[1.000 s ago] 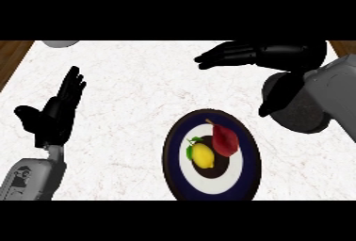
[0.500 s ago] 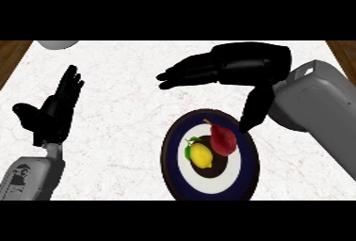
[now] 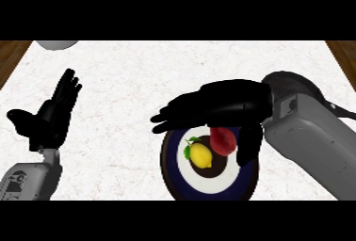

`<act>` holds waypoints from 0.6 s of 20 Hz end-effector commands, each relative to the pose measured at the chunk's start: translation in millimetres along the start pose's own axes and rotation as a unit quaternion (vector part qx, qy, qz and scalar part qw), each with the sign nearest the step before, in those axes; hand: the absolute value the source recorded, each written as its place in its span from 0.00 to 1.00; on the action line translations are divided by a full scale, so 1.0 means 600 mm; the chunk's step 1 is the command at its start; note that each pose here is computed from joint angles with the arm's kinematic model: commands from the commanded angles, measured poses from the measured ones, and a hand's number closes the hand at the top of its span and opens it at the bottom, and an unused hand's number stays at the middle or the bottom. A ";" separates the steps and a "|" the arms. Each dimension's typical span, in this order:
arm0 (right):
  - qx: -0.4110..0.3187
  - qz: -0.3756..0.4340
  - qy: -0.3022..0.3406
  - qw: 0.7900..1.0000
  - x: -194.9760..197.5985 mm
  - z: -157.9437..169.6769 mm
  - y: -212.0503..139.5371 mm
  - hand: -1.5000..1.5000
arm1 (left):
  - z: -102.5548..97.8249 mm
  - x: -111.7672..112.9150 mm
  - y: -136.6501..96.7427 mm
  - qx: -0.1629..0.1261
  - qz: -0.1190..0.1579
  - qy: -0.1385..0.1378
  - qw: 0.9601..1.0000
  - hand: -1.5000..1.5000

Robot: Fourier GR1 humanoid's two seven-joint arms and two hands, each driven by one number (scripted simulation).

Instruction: Pick the lemon from the plate and place it in the pan

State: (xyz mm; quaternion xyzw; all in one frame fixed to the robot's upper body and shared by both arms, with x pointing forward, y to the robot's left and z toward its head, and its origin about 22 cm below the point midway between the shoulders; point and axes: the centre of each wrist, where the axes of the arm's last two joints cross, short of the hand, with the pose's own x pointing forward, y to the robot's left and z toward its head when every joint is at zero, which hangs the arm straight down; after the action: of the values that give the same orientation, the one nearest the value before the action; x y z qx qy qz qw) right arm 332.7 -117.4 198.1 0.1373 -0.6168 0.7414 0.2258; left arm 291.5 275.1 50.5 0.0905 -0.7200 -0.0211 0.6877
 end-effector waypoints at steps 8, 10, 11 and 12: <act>0.015 0.015 0.072 0.997 -0.006 -0.012 0.054 0.00 | 0.004 -0.015 0.004 -0.005 -0.002 -0.002 1.000 0.50; 0.025 0.024 0.087 0.996 -0.013 -0.038 0.049 0.00 | -0.010 -0.003 0.018 -0.004 -0.007 -0.002 1.000 0.50; 0.029 0.013 0.085 0.996 -0.032 -0.015 0.013 0.00 | -0.003 -0.004 -0.009 -0.012 0.005 0.003 1.000 0.50; 0.041 0.024 0.086 0.995 -0.036 -0.047 0.057 0.00 | -0.019 -0.007 -0.011 -0.003 -0.001 -0.008 1.000 0.50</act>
State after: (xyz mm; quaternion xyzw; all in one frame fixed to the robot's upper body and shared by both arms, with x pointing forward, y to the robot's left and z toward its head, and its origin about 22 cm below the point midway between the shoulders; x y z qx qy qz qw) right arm 331.3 -109.2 169.2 0.0772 -0.5860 0.7649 0.2559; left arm 296.7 275.2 48.0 0.0876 -0.7225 -0.0249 0.6853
